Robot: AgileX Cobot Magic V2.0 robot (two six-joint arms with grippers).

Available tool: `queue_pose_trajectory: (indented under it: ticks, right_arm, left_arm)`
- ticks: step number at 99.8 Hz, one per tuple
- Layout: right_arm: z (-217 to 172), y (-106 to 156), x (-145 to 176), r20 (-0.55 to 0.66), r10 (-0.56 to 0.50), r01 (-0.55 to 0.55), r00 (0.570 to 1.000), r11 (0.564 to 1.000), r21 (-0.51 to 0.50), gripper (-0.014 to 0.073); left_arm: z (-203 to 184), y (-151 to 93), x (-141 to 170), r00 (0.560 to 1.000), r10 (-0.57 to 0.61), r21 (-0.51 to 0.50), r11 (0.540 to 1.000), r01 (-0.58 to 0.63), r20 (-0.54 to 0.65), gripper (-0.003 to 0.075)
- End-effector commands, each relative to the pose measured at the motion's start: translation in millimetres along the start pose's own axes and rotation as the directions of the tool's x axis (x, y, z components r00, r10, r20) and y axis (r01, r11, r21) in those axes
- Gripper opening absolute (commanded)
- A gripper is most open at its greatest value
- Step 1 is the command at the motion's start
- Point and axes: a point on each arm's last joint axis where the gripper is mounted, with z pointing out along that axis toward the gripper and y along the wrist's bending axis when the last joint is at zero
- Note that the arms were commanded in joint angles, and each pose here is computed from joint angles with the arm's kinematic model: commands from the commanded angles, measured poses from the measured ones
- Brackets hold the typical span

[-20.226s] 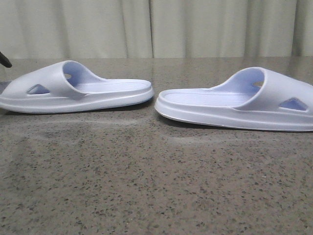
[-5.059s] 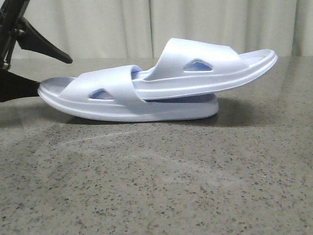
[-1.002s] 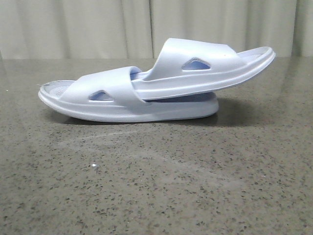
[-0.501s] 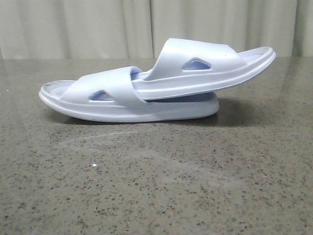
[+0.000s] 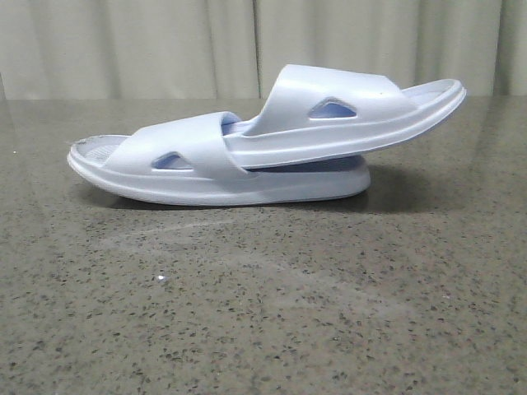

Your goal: Insert blue slippers together front up

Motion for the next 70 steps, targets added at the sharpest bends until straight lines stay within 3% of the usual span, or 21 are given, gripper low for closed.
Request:
queue_pose_trajectory:
  ticks: [1,70]
  right_arm:
    - [-1.3,1.6,-15.0,0.093,-0.028,0.029,0.995,0.999,-0.014,-0.0107]
    - [-1.3,1.6,-15.0,0.093,-0.028,0.029,0.995,0.999,-0.014,-0.0107]
  left_arm:
    - [-3.7,0.8,-12.5,0.992,-0.008,-0.005,1.0,0.008,0.126,0.0016]
    - [-2.4,0.3,-5.7,0.993,-0.03,-0.002,1.0,0.03,0.115,0.0016]
